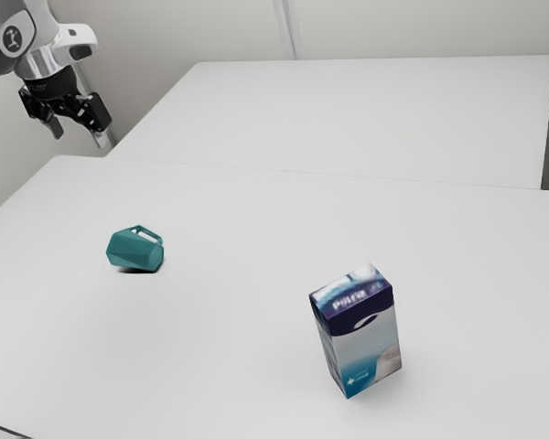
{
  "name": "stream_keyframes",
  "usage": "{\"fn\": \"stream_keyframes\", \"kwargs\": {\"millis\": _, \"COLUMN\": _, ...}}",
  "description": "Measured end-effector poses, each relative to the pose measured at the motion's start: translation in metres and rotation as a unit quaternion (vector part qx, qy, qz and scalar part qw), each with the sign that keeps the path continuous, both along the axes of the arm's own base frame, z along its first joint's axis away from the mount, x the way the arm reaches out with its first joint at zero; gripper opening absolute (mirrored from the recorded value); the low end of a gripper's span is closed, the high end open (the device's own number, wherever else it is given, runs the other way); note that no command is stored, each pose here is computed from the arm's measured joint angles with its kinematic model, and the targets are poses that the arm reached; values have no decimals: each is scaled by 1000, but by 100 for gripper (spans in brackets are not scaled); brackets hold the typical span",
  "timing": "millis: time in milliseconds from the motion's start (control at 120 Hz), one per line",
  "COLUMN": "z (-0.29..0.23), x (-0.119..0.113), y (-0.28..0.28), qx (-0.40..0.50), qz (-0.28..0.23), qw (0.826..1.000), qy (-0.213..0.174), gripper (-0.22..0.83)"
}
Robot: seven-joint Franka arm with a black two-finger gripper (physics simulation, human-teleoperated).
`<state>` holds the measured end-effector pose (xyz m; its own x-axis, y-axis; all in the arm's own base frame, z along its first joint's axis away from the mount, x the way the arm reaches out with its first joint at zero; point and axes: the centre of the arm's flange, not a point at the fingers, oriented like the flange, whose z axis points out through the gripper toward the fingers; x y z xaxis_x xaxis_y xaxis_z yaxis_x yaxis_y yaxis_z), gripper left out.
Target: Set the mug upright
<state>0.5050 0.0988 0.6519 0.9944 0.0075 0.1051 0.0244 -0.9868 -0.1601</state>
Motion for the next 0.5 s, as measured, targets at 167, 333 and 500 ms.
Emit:
{"fn": "stream_keyframes", "kwargs": {"millis": 167, "z": -7, "x": 3, "y": 8, "qx": 1, "qz": 0, "qw": 1000, "qy": 0, "gripper": 62}}
{"fn": "stream_keyframes", "kwargs": {"millis": 333, "z": -41, "x": 14, "y": 68, "qx": -55, "qz": 58, "qw": 997, "qy": -3, "gripper": 61}}
{"fn": "stream_keyframes", "kwargs": {"millis": 500, "z": -111, "x": 10, "y": 168, "qx": -176, "qz": 180, "qw": 968, "qy": 3, "gripper": 62}}
